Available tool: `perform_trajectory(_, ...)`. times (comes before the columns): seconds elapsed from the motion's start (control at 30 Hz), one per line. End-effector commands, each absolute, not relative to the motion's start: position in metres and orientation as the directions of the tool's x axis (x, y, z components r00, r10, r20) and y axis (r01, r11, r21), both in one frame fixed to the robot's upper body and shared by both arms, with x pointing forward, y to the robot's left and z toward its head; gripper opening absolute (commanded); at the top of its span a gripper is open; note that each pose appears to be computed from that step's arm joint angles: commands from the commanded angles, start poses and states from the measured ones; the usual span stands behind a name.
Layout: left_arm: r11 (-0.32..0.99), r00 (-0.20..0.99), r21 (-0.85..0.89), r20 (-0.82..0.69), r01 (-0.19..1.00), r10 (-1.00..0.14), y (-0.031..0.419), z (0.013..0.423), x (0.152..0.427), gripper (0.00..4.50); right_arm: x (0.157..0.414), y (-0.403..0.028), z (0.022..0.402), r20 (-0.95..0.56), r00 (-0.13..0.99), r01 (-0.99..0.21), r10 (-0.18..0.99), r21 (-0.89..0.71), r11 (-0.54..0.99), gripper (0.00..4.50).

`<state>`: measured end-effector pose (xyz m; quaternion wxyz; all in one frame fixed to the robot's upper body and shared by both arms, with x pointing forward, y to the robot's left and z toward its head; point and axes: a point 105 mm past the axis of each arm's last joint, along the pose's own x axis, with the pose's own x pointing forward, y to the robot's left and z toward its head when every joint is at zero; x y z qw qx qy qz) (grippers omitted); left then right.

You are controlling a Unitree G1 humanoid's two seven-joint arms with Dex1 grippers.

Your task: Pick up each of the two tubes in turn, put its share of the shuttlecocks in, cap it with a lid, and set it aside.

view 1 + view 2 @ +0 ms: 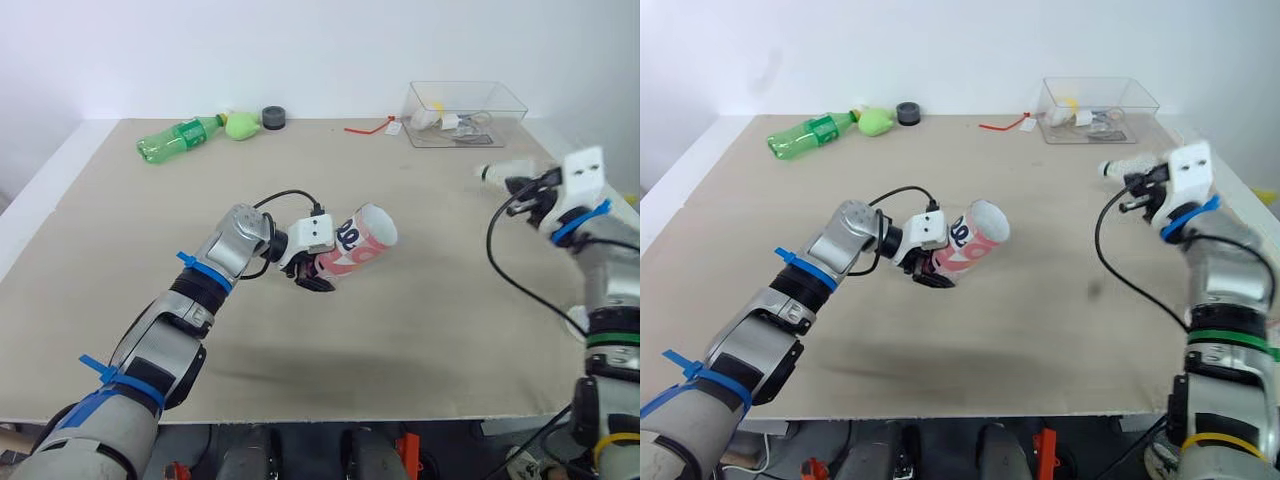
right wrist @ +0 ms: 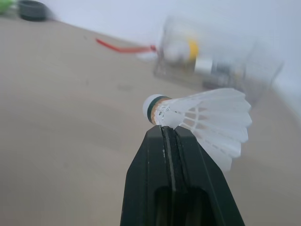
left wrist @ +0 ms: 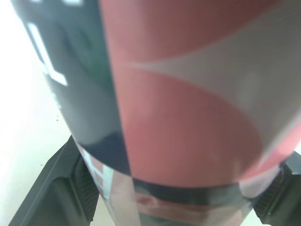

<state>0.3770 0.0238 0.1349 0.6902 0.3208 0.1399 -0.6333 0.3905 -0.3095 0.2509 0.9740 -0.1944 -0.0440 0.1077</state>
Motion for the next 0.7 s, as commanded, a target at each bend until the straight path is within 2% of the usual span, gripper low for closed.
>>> perform_trajectory(0.03, -0.018, 0.173, 0.295, -0.605, 0.955, -0.777, 0.023, 0.139, 0.381, 3.65, 0.372, -0.279, 0.302, 0.117, 0.91, -0.284, 0.398, -0.523, 0.803, 0.12)
perform_trajectory(0.07, -0.021, 0.172, 0.298, -0.606, 0.954, -0.777, 0.023, 0.139, 0.381, 3.65, 0.367, -0.27, 0.311, 0.119, 0.887, -0.316, 0.446, -0.548, 0.774, 0.12)
perform_trajectory(0.17, -0.02, 0.17, 0.295, -0.603, 0.955, -0.779, 0.022, 0.138, 0.382, 3.65, 0.335, -0.22, 0.334, 0.058, 0.713, -0.487, 0.699, -0.677, 0.552, 0.12)
perform_trajectory(0.23, -0.012, 0.167, 0.286, -0.594, 0.958, -0.787, 0.022, 0.139, 0.383, 3.65, 0.319, -0.199, 0.335, -0.023, 0.625, -0.533, 0.78, -0.743, 0.405, 0.12)
perform_trajectory(0.3, -0.001, 0.158, 0.265, -0.578, 0.964, -0.801, 0.021, 0.141, 0.383, 3.65, 0.309, -0.186, 0.33, -0.119, 0.574, -0.539, 0.81, -0.799, 0.265, 0.12)
perform_trajectory(0.4, 0.01, 0.15, 0.247, -0.557, 0.969, -0.817, 0.019, 0.145, 0.384, 3.65, 0.3, -0.174, 0.321, -0.212, 0.512, -0.566, 0.833, -0.812, 0.142, 0.12)
perform_trajectory(0.7, 0.008, 0.152, 0.254, -0.551, 0.967, -0.821, 0.019, 0.147, 0.385, 3.65, 0.298, -0.167, 0.303, -0.313, 0.464, -0.577, 0.829, -0.816, 0.015, 0.12)
